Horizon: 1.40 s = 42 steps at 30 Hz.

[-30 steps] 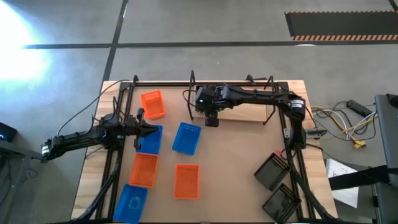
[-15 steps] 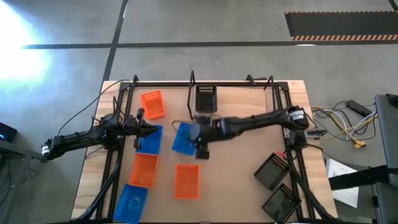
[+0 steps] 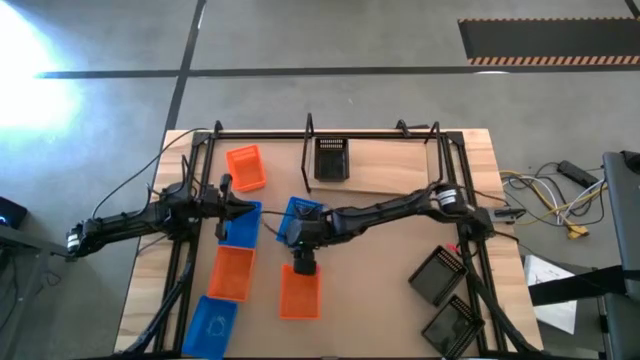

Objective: Stack baskets on shelf by color
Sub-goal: Put the top right blue basket on the shelf

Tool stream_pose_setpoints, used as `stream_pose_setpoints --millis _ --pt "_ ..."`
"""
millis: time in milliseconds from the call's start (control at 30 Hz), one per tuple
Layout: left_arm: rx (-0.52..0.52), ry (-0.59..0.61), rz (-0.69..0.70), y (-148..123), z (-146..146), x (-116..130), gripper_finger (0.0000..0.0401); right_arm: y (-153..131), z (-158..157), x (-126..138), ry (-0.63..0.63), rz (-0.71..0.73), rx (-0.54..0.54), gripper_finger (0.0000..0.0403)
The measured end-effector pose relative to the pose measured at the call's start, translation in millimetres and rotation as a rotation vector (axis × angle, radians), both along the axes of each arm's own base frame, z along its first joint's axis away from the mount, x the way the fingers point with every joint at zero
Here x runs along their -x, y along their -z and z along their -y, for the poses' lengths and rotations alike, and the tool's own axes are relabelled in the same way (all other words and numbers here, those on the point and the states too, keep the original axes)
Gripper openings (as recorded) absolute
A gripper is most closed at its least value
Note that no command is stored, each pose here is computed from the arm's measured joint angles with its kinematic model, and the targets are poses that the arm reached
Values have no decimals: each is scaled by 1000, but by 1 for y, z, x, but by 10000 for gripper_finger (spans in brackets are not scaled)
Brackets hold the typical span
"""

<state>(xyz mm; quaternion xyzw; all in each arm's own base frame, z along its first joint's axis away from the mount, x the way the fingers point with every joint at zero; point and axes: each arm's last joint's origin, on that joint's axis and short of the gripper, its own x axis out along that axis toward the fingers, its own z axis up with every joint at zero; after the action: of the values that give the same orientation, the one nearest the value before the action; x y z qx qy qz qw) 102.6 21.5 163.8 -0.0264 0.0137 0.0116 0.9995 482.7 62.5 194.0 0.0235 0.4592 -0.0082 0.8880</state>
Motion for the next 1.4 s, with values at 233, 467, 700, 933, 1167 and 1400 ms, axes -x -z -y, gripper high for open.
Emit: stream_pose_setpoints --millis 233,467,700,933,1167,1400 --pt "0 -1 0 0 0 0 0 15 1 -16 22 -164 105 131" --pt "1 -1 -1 0 0 0 0 17 1 -21 -58 -211 166 21" --pt "0 0 0 0 0 0 0 -27 -4 8 -142 -255 192 9" --pt "0 0 1 0 0 0 0 -54 -15 73 -237 -341 41 9" --pt "0 -1 -1 0 0 0 0 -59 10 155 -61 -399 131 9" --pt "0 0 -1 0 0 0 0 -57 54 199 6 -357 360 9"
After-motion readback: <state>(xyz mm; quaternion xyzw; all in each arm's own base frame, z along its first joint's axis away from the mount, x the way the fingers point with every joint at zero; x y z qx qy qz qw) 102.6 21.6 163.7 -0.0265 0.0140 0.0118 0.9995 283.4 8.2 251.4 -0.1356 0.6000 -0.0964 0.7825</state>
